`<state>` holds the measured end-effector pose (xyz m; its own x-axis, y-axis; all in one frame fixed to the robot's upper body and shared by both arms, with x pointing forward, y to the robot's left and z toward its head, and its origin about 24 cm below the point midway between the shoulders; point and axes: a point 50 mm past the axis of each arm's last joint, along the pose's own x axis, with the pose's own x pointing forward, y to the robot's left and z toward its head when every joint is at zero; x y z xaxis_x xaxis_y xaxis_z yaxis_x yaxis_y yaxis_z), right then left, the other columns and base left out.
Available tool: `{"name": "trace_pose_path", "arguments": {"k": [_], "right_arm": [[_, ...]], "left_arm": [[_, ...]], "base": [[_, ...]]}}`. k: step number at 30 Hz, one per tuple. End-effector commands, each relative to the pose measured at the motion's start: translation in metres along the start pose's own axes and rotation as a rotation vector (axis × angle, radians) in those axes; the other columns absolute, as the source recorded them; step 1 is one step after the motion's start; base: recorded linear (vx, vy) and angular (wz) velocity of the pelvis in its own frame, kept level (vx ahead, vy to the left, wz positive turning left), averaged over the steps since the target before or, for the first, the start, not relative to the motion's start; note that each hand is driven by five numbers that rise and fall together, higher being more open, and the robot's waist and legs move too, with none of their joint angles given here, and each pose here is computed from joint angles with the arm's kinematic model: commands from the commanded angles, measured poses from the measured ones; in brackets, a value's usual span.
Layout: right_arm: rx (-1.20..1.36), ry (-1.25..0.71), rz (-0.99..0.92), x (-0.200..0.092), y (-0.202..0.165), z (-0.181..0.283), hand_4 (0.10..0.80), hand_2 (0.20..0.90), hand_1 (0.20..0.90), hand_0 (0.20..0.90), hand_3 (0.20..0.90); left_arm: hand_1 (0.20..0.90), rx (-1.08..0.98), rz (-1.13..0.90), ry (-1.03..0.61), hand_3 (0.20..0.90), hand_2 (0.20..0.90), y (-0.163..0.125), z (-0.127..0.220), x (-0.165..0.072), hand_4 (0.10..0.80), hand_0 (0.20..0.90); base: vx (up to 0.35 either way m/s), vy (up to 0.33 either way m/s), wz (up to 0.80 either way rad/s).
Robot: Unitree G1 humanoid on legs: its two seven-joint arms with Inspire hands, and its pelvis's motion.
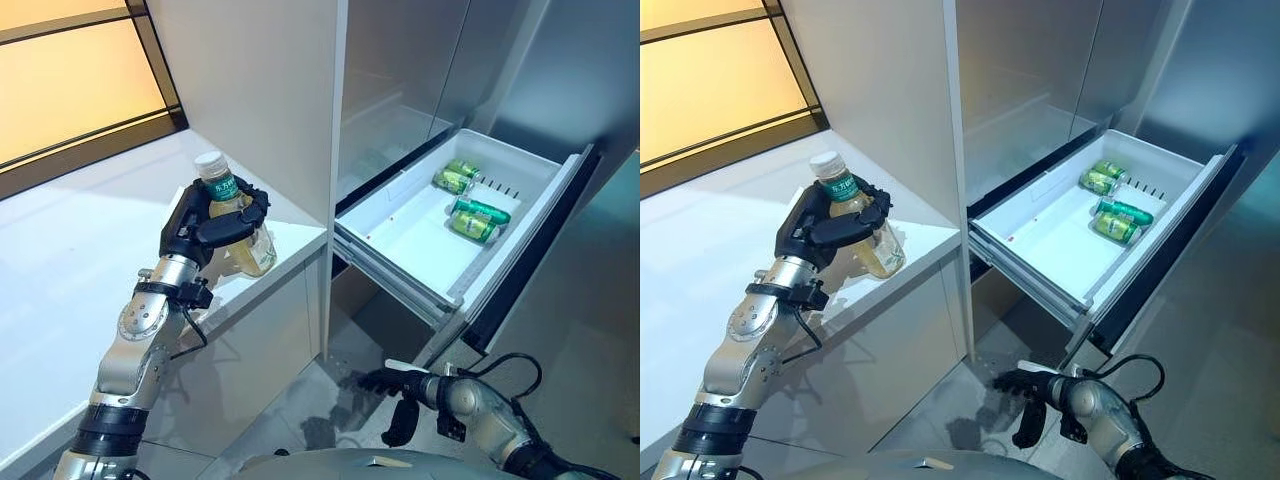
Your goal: Put drinks into fridge and close the fridge
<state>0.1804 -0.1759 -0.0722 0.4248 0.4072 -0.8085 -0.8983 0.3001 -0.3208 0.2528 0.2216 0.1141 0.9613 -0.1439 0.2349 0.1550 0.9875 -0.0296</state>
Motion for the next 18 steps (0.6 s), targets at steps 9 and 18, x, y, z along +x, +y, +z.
{"name": "trace_pose_path", "arguments": {"k": [9, 18], "right_arm": [[-0.156, -0.34, -0.237, -0.019, -0.052, 0.09, 0.8, 0.9, 0.9, 0.9, 0.9], [-0.2, -0.521, -0.361, -0.057, -0.08, 0.12, 0.8, 0.9, 0.9, 0.9, 0.9]], "left_arm": [[0.3, -0.026, -0.227, -0.495, 0.2, 0.3, -0.03, 0.095, 0.016, 0.1, 0.3], [0.3, -0.062, -0.266, -0.659, 0.2, 0.3, -0.026, 0.119, 0.004, 0.1, 0.3]], "base": [[-0.008, 0.009, 0.0], [-0.016, 0.004, 0.0]]}}
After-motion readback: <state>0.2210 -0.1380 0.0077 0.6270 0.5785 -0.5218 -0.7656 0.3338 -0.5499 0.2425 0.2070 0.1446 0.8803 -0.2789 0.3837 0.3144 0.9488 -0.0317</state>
